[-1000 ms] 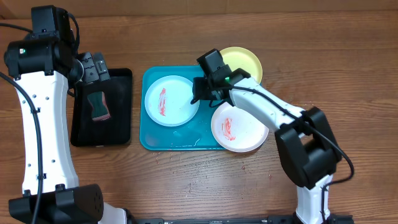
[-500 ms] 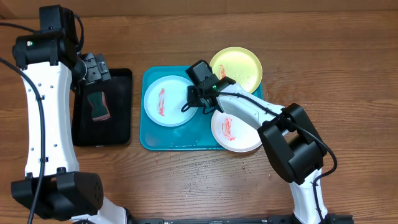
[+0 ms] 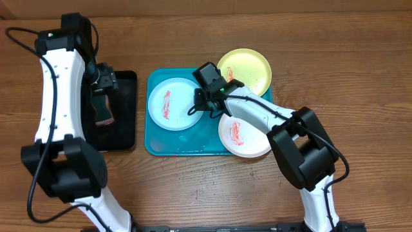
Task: Clean dirty plates on tray and stack at the side
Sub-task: 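Reach the left gripper to the black tray and grasp the sponge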
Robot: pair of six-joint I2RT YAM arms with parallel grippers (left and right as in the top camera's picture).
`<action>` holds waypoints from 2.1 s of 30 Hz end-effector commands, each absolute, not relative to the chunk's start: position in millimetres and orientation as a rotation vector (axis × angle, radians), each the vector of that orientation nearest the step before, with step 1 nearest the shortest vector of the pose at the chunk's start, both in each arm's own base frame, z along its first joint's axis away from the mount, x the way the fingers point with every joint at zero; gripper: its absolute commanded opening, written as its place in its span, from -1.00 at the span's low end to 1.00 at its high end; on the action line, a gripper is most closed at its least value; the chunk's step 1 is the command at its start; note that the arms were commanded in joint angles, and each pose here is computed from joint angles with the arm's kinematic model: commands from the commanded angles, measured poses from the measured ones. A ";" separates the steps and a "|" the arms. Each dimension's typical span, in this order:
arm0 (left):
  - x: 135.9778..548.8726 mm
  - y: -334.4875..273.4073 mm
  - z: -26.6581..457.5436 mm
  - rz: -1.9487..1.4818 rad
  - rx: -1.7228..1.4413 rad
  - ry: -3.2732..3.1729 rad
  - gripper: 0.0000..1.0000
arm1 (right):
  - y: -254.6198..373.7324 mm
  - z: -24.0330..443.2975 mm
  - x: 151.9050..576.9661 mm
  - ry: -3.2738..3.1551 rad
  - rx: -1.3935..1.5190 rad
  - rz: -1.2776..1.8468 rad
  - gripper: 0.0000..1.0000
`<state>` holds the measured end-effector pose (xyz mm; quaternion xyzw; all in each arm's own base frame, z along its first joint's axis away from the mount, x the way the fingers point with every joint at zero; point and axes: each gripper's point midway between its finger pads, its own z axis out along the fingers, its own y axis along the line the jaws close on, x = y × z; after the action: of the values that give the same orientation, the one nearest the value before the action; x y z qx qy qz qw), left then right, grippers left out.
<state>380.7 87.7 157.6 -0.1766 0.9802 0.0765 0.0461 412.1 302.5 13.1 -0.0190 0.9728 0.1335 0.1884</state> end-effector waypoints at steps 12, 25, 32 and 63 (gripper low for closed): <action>387.0 125.0 67.0 0.045 -0.515 3.174 0.06 | 299.5 10.1 412.4 2.737 -0.044 0.349 -0.92; 401.0 132.2 58.8 0.073 -0.469 3.130 -0.27 | 300.4 10.8 413.6 2.731 -0.044 0.354 -0.92; 399.0 128.3 44.0 0.069 -0.440 3.140 -0.23 | 301.0 11.3 414.5 2.727 -0.044 0.357 -0.92; 424.9 102.5 84.9 -0.075 -0.394 3.068 -0.92 | 302.8 11.4 413.5 2.732 -0.047 0.374 -0.93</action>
<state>393.2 121.4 50.4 -0.1452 0.9889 0.0050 -0.0308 413.0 303.1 13.7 -0.0192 0.9722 0.1349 0.1905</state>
